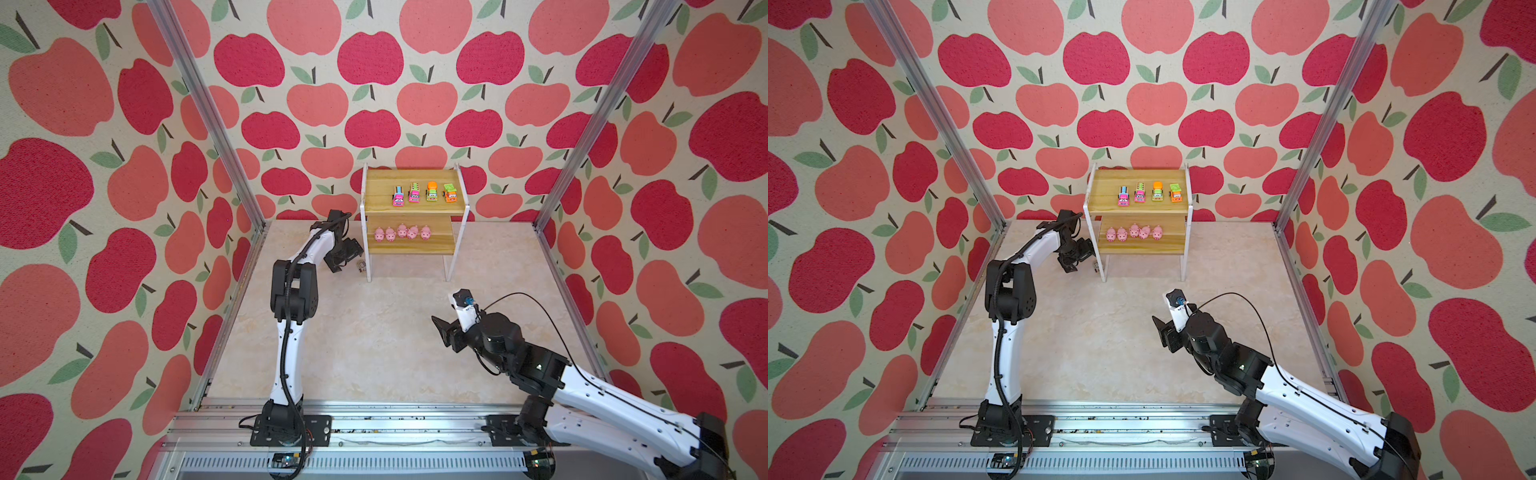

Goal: Place and organize the plastic toys onto the shelf
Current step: 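Withdraw the right gripper while the left gripper lowers to the green-and-red truck, then close the left gripper on the green-and-red truck and lift it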

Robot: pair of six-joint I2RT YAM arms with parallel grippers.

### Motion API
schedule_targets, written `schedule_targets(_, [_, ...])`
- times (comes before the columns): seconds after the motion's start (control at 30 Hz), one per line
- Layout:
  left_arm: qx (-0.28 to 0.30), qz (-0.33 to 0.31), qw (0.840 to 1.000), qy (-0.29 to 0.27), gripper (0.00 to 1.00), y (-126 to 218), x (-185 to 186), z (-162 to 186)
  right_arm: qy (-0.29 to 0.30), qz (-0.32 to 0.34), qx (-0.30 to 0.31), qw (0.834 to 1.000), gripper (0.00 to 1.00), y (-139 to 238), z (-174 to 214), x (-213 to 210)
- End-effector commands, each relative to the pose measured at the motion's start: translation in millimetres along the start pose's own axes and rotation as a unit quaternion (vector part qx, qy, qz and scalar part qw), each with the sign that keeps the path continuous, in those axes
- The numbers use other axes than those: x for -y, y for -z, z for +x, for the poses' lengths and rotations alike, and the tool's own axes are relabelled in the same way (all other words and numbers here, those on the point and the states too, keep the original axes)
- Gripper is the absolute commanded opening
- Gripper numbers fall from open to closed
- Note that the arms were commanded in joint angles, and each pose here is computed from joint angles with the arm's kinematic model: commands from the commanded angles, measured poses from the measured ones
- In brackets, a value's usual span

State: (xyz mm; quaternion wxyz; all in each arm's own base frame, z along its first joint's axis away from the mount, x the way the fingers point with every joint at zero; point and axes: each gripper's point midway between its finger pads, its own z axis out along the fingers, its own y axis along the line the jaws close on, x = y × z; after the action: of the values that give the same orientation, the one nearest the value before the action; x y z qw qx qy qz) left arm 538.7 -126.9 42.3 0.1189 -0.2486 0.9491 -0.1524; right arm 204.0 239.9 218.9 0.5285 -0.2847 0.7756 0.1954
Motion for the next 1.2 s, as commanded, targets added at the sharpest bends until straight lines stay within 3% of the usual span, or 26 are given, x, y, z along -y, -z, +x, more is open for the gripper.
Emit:
schedule_targets(0.0, [-0.005, -0.022, 1.0, 0.012, 0.9, 2.7, -1.3, -1.6, -0.002, -0.01, -0.009, 1.0, 0.69, -4.5, 9.3, -3.2])
schedule_targets(0.2, [-0.023, -0.027, 0.999, -0.006, 0.89, -8.8, 7.5, 7.8, -0.012, -0.015, -0.017, 1.0, 0.69, -11.9, 13.5, -1.4])
schedule_targets(0.6, [-0.048, -0.053, 0.997, -0.023, 0.78, -16.9, 0.2, 39.6, -0.029, -0.005, -0.01, 1.0, 0.69, -10.4, 13.8, 8.9])
schedule_targets(0.7, [-0.053, -0.059, 0.997, -0.023, 0.71, -18.3, -4.9, 44.5, -0.032, -0.005, -0.009, 0.999, 0.69, -10.4, 14.0, 9.1])
schedule_targets(1.0, [-0.044, -0.067, 0.997, -0.011, 0.31, -7.6, -19.3, 42.3, -0.034, -0.002, -0.005, 0.999, 0.69, -8.0, 13.7, 11.4])
schedule_targets(1.17, [-0.035, -0.073, 0.997, -0.015, 0.2, 12.7, -34.6, 38.0, -0.023, 0.002, -0.006, 1.0, 0.69, -7.6, 12.0, 12.4])
